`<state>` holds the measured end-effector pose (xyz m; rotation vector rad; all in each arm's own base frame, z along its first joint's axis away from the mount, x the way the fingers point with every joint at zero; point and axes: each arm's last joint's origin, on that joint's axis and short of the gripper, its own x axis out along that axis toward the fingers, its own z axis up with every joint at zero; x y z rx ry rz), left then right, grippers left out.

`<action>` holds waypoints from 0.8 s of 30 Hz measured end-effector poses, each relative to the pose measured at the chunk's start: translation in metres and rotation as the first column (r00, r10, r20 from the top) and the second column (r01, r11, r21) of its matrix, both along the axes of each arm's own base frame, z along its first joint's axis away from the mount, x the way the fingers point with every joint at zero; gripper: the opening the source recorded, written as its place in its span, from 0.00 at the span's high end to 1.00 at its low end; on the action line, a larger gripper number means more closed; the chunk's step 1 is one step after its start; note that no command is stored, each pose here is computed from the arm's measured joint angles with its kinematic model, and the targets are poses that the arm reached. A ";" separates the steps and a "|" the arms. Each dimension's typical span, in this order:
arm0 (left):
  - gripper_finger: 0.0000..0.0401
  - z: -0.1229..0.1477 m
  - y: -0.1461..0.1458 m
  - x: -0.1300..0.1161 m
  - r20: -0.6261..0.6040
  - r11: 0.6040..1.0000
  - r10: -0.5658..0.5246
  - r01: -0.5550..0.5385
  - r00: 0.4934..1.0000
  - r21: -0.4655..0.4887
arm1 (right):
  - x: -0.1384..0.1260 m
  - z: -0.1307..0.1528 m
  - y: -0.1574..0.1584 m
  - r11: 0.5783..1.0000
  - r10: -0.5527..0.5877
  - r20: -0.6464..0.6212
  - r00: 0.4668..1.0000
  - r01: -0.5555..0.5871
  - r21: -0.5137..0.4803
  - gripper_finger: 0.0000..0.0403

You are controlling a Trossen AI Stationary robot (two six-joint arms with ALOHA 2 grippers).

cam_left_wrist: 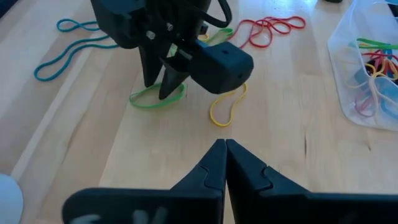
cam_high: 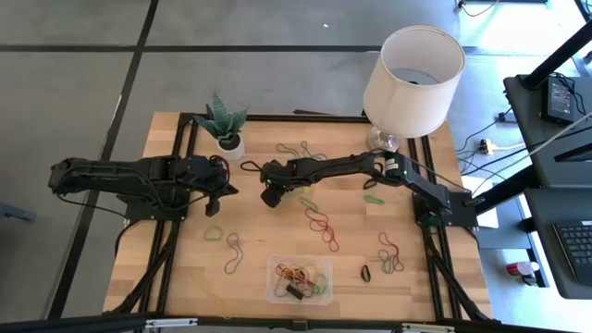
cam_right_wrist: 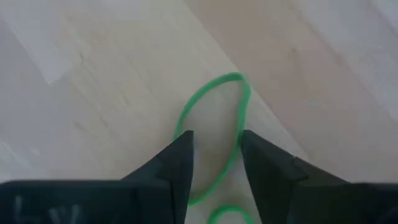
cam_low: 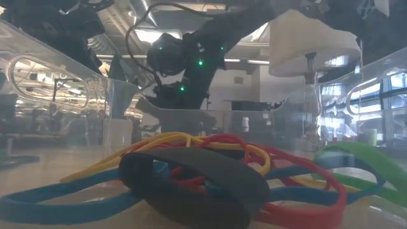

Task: Pick and place rubber bands into bin
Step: Put the green rubber band into the transparent bin

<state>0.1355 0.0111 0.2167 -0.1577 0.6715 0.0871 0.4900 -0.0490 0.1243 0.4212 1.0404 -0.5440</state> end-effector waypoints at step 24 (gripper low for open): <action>1.00 0.000 0.000 0.000 0.000 1.000 0.017 -0.017 1.000 -0.009 | -0.021 0.107 0.030 0.994 0.014 0.088 0.996 -0.004 -0.111 1.00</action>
